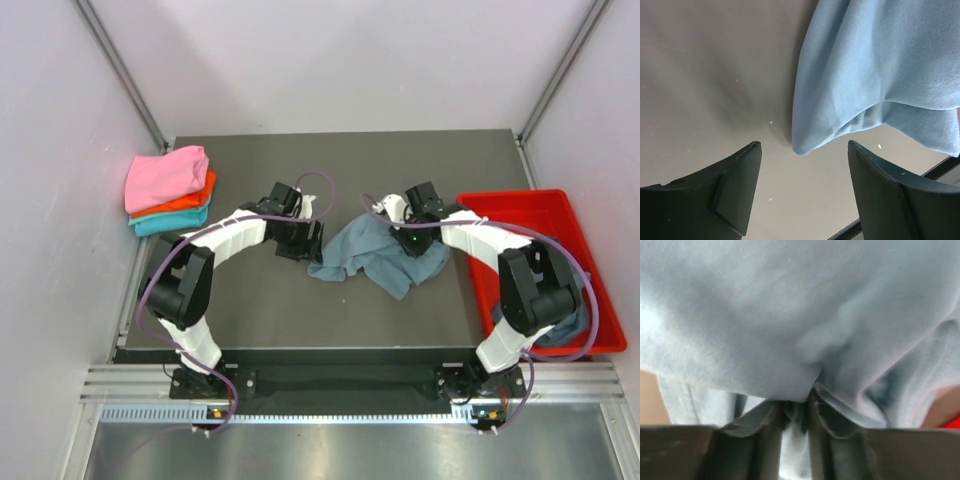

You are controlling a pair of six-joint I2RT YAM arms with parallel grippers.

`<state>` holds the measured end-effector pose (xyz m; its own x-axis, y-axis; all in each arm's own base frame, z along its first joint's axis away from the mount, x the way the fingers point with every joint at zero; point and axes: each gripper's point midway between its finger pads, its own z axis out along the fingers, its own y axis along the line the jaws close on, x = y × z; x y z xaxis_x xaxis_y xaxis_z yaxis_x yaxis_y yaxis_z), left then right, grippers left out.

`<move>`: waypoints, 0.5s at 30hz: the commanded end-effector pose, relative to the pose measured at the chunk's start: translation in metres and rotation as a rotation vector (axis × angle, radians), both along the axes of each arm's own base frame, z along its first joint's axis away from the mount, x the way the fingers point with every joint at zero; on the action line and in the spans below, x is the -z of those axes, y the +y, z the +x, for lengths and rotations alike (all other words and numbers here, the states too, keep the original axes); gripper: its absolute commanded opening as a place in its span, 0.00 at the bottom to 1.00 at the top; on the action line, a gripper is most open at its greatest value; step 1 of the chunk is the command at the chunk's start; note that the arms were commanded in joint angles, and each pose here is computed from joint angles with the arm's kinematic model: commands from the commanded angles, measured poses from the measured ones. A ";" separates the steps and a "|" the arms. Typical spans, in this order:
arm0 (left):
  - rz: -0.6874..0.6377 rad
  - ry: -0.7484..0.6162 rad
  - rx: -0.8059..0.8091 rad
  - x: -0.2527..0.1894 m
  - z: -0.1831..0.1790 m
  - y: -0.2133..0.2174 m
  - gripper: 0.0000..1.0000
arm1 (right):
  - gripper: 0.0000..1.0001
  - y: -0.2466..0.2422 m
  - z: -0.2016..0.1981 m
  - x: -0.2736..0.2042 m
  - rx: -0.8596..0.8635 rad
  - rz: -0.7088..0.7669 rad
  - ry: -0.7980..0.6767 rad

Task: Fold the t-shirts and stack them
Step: Move the tshirt to the center of the board, then flatten the tshirt out

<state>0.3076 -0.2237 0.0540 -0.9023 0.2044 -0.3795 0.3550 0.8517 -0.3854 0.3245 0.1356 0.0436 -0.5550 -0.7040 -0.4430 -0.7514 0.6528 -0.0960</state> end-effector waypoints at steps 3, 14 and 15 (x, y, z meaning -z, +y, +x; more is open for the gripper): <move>0.002 -0.057 0.019 -0.011 0.004 -0.001 0.75 | 0.00 0.003 0.031 -0.040 0.032 -0.009 -0.155; 0.022 -0.075 0.021 -0.003 0.008 0.001 0.74 | 0.00 0.024 0.054 -0.176 -0.045 0.120 -0.390; 0.025 -0.073 0.024 -0.001 0.008 0.000 0.74 | 0.00 0.025 0.056 -0.182 -0.048 0.128 -0.399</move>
